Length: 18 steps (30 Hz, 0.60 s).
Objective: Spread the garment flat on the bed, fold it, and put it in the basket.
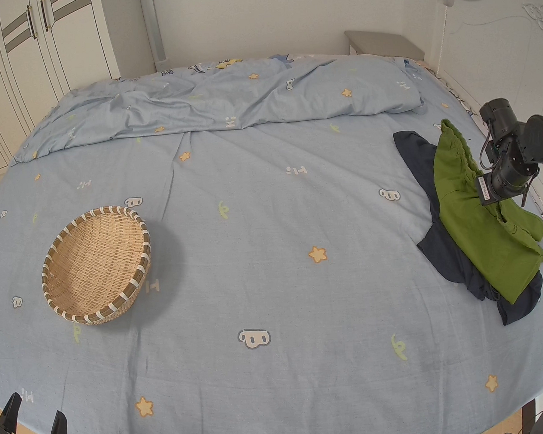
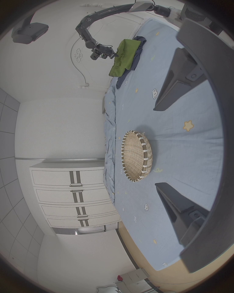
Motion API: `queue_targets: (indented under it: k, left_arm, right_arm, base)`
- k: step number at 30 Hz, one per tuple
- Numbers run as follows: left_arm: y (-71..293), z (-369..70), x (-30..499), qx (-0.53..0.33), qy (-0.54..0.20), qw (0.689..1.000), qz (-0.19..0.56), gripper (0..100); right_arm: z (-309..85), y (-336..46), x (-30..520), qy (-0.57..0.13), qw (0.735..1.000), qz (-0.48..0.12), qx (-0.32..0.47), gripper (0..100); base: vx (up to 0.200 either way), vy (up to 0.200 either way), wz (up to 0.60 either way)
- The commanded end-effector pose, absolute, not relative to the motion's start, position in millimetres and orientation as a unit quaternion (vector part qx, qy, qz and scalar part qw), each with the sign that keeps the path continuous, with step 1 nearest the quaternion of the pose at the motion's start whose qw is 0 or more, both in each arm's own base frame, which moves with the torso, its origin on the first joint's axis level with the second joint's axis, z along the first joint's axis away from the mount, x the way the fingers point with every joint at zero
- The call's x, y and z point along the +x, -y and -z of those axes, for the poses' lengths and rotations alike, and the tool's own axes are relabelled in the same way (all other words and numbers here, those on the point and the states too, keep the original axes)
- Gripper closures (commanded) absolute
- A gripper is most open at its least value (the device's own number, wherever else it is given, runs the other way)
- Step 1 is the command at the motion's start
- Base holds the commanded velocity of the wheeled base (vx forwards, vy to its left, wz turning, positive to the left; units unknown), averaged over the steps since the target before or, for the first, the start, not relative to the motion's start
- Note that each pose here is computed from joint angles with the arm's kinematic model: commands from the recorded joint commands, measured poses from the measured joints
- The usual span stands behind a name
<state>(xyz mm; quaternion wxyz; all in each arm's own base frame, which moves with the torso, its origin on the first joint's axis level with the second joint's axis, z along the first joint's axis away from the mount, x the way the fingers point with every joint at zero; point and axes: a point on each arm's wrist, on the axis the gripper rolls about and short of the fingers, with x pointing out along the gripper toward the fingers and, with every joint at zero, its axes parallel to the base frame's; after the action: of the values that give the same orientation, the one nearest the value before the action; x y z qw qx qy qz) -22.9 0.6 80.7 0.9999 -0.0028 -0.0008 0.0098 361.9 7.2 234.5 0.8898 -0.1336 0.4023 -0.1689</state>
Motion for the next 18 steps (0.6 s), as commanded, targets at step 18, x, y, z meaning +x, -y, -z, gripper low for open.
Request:
queue_targets:
  k: [18]
  left_arm:
    - [-0.6, -75.8, -21.9, -0.003, -0.006, 1.000, -0.010, 0]
  right_arm:
    - [-307.6, -186.7, 246.1, -0.399, 0.908, -0.121, 0.033, 100]
  base:
    - [0.000, 0.000, 0.00]
